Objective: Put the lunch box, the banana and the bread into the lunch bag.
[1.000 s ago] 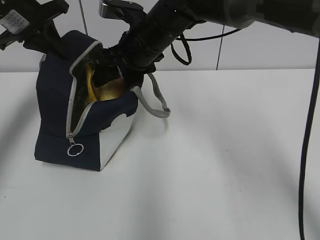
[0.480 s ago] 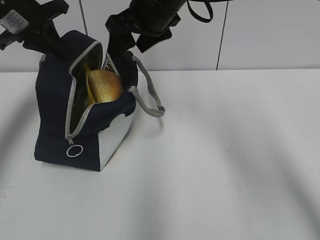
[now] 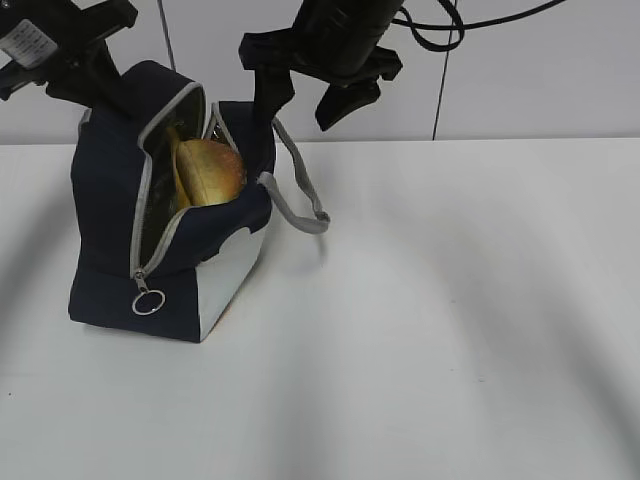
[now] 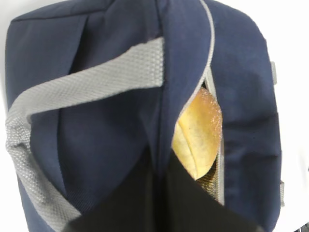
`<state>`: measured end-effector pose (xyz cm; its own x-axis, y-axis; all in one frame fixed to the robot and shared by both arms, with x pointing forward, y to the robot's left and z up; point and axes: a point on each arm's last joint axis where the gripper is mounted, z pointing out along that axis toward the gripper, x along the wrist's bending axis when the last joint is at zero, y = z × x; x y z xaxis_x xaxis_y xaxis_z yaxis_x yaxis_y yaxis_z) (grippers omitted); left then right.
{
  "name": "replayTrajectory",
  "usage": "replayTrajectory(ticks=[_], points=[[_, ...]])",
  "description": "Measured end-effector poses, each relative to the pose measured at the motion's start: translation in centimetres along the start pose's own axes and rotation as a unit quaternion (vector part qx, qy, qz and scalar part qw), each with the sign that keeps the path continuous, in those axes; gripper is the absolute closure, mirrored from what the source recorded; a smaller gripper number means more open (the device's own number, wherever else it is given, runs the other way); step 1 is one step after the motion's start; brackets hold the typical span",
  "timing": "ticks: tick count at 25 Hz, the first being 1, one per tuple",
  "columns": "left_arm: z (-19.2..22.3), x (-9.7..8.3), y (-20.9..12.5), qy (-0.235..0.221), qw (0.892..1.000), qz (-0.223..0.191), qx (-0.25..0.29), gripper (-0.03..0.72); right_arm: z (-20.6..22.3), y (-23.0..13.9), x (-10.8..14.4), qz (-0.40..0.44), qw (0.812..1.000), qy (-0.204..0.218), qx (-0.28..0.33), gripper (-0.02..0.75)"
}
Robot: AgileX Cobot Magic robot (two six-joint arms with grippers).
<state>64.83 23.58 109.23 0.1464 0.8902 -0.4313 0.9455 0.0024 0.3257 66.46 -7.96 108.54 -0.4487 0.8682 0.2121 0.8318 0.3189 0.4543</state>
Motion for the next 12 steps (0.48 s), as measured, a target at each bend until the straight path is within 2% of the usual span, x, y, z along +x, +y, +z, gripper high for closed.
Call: replayTrajectory(ticks=[3,6,9,12], points=[[0.0,0.0,0.0,0.0,1.0,0.0,0.0,0.691,0.9,0.0,0.2,0.016,1.0,0.021,0.005,0.162],[0.0,0.0,0.0,0.0,1.0,0.0,0.0,0.691,2.6,-0.1,0.2,0.033,0.999,0.041,0.015,0.223],[0.0,0.0,0.0,0.0,1.0,0.0,0.0,0.691,4.0,-0.1,0.1,0.042,0.998,0.05,0.016,0.318],[0.0,0.0,0.0,0.0,1.0,0.0,0.0,0.691,4.8,0.0,-0.1,0.049,0.997,0.053,0.012,0.449]])
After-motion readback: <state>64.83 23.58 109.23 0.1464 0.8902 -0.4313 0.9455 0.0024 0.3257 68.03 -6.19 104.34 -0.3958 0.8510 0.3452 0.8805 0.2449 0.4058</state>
